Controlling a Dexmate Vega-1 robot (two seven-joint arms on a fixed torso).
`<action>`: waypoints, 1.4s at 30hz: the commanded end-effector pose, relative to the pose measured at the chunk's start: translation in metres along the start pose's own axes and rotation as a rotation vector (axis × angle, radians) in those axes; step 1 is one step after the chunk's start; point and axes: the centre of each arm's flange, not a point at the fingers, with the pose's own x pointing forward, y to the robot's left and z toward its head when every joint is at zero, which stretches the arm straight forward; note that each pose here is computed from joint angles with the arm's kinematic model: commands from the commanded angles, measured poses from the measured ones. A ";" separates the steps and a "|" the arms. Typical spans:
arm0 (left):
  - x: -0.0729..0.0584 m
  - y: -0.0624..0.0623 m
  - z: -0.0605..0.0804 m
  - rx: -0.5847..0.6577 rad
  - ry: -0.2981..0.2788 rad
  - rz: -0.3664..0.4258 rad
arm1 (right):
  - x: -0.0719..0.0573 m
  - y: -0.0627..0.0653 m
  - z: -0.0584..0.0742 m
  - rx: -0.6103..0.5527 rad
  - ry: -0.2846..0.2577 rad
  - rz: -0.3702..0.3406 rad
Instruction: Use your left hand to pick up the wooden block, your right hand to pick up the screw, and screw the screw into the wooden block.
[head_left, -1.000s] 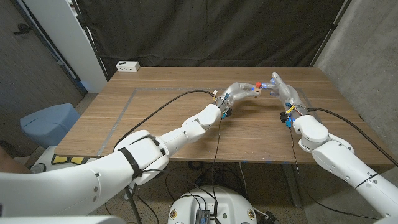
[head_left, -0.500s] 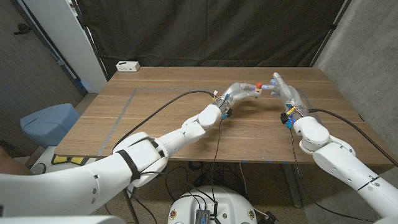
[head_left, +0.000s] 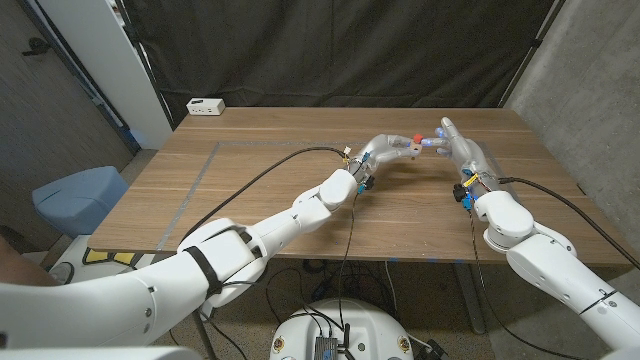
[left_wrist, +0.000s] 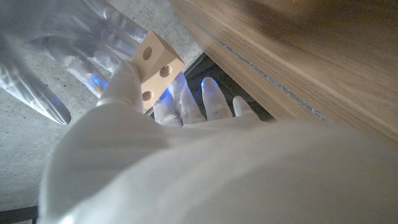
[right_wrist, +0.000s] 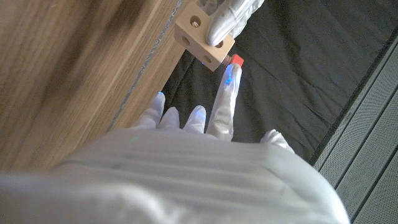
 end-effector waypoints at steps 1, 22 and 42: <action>-0.002 -0.002 0.000 -0.001 0.002 0.000 | -0.006 0.001 0.001 0.009 -0.013 0.018; -0.002 0.003 0.000 0.000 -0.005 0.005 | -0.002 -0.001 0.002 -0.003 0.003 -0.008; -0.003 0.005 0.001 0.006 -0.010 0.007 | 0.007 0.001 0.002 0.002 0.007 0.030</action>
